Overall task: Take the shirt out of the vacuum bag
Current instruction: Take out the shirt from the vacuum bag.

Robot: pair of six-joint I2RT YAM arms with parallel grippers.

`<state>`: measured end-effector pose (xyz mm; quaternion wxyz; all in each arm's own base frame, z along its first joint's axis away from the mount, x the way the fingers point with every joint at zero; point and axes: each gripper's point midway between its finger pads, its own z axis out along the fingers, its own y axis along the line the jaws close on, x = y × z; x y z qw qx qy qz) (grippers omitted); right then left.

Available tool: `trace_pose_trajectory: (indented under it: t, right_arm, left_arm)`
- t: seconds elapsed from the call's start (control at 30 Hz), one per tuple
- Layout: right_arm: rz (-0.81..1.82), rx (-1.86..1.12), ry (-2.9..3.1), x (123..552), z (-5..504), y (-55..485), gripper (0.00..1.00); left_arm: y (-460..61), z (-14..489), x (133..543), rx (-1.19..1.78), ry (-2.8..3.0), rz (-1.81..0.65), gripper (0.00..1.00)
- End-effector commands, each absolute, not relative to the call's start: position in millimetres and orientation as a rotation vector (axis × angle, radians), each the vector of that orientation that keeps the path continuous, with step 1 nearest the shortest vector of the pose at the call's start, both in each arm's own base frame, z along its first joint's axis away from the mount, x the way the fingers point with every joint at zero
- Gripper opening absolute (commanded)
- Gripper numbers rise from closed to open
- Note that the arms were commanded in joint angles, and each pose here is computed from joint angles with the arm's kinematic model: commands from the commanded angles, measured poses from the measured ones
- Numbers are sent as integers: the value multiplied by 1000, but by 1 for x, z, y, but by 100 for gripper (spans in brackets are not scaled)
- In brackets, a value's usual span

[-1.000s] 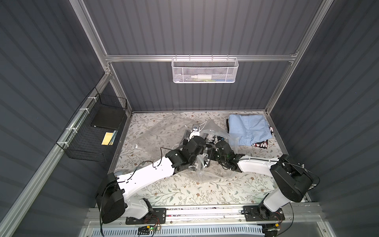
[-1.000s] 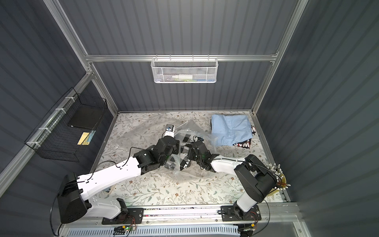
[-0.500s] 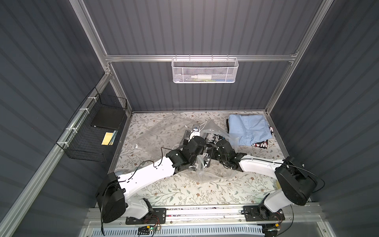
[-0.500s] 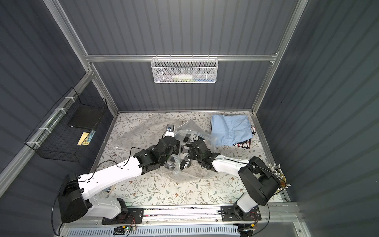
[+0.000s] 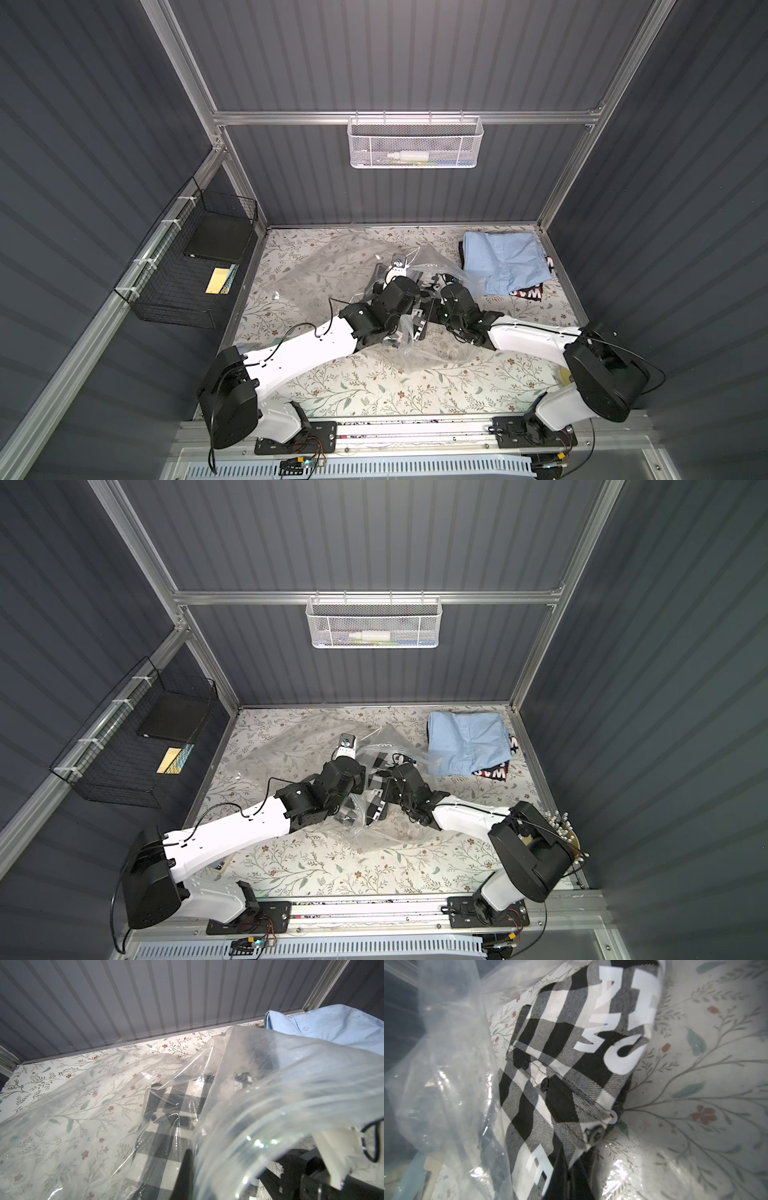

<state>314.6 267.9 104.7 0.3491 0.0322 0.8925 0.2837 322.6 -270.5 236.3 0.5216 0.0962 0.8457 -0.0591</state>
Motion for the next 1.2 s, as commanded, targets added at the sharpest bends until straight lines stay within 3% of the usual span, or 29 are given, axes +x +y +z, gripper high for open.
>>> trace_pose_trajectory:
  t: [0.0,0.57,0.8,1.0,1.17]
  right_arm:
    - [779,74,2227,316,136,266,0]
    - [973,-44,2088,282,208,264,0]
    - [930,-35,2115,277,205,254,0]
    - [1073,-118,2079,262,219,271,0]
    - [1071,-171,2140,254,196,284,0]
  left_arm:
    - [-269,233,324,244,2044,-118,0]
    - [-272,219,325,251,2062,-115,0]
    - [-271,218,325,253,2062,-114,0]
    - [-274,214,326,256,2071,-112,0]
    - [-277,217,327,247,2070,-132,0]
